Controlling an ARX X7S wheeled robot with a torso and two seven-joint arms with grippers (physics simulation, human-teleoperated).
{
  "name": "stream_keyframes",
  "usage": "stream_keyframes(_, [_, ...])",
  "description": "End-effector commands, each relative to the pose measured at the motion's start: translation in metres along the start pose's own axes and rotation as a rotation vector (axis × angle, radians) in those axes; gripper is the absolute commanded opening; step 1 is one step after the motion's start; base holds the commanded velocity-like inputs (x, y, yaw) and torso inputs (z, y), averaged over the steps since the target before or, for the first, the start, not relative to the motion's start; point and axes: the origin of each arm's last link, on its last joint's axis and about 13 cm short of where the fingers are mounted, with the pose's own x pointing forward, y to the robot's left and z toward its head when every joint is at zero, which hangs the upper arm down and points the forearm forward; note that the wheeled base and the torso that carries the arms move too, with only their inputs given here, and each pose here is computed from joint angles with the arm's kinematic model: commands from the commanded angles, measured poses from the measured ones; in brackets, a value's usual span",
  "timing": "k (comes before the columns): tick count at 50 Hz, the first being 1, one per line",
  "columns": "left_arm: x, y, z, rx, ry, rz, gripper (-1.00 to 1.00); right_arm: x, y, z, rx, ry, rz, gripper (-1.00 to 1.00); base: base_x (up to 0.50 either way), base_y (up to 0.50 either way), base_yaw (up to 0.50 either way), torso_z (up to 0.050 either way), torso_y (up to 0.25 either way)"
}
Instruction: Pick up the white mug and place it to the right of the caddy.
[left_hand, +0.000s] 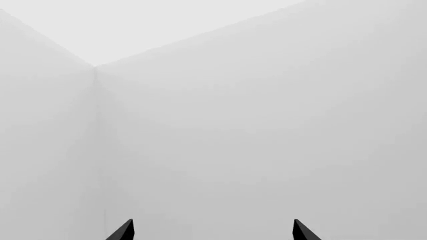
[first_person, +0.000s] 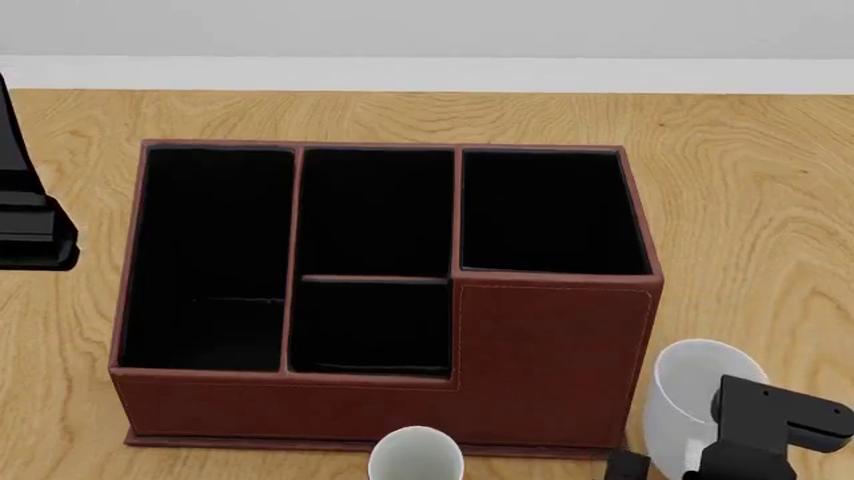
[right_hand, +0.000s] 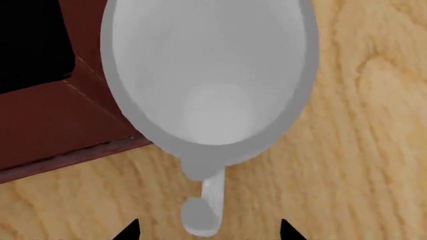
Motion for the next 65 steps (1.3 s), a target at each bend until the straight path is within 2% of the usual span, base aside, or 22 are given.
stream_keyframes(1, [-0.001,0.000,0.000,0.001,0.001,0.001,1.00,0.001,-0.001,-0.004,0.009,0.003,0.000,1.00,0.00,0.00,0.00,0.000,0.000])
stream_keyframes(15, [-0.002,0.000,0.003,-0.002,-0.004,-0.002,1.00,-0.015,-0.004,-0.003,0.028,-0.049,-0.007,1.00,0.00,0.00,0.00,0.000,0.000])
stream_keyframes(26, [-0.004,0.001,0.008,-0.005,-0.011,-0.002,1.00,-0.072,-0.011,-0.013,0.037,-0.220,-0.019,1.00,0.00,0.00,0.00,0.000,0.000])
stream_keyframes(29, [-0.005,0.001,0.009,-0.006,-0.013,-0.002,1.00,-0.093,-0.013,-0.021,0.014,-0.282,-0.027,1.00,0.00,0.00,0.00,0.000,0.000])
stream_keyframes(30, [-0.006,0.001,0.010,-0.007,-0.016,-0.002,1.00,-0.101,-0.013,-0.025,-0.033,-0.315,-0.041,1.00,0.00,0.00,0.00,0.000,0.000])
stream_keyframes(32, [-0.007,0.001,0.013,-0.007,-0.020,-0.003,1.00,-0.114,-0.013,-0.031,-0.055,-0.353,-0.044,1.00,0.00,0.00,0.00,0.000,0.000])
stream_keyframes(33, [-0.007,0.001,0.014,-0.007,-0.022,-0.004,1.00,-0.120,-0.013,-0.034,-0.038,-0.354,-0.027,1.00,0.00,0.00,0.00,0.000,0.000])
stream_keyframes(35, [-0.008,0.002,0.016,-0.008,-0.025,-0.003,1.00,-0.130,-0.013,-0.040,-0.079,-0.396,-0.051,1.00,0.00,0.00,0.00,0.000,0.000])
stream_keyframes(43, [-0.013,0.004,0.024,-0.009,-0.038,-0.001,1.00,-0.163,-0.013,-0.054,-0.073,-0.471,-0.018,1.00,0.00,0.00,0.00,0.000,0.000])
stream_keyframes(52, [-0.017,0.005,0.032,-0.011,-0.051,-0.001,1.00,-0.211,-0.006,-0.068,-0.110,-0.628,0.013,1.00,0.00,0.00,0.00,0.000,0.000])
stream_keyframes(53, [-0.017,0.005,0.033,-0.012,-0.054,-0.003,1.00,-0.218,-0.005,-0.071,-0.135,-0.670,-0.007,1.00,0.00,0.00,0.00,0.000,0.000])
stream_keyframes(58, [-0.019,0.004,0.036,-0.016,-0.061,-0.005,1.00,-0.218,-0.007,-0.072,-0.167,-0.799,0.003,1.00,0.00,0.00,0.00,0.000,0.000])
stream_keyframes(60, [-0.019,0.004,0.036,-0.017,-0.061,-0.006,1.00,-0.216,-0.007,-0.077,-0.160,-0.834,0.019,1.00,0.00,0.00,0.00,0.000,0.000])
stream_keyframes(61, [-0.020,0.004,0.036,-0.017,-0.061,-0.007,1.00,-0.217,-0.006,-0.081,-0.127,-0.893,0.060,1.00,0.00,0.00,0.00,0.000,0.000])
stream_keyframes(63, [-0.021,0.003,0.037,-0.018,-0.062,-0.010,1.00,-0.216,-0.007,-0.085,-0.142,-0.995,-0.012,1.00,0.00,0.00,0.00,0.000,0.000])
stream_keyframes(65, [-0.021,0.003,0.037,-0.019,-0.062,-0.008,1.00,-0.214,-0.009,-0.091,-0.164,-1.063,-0.027,1.00,0.00,0.00,0.00,0.000,0.000])
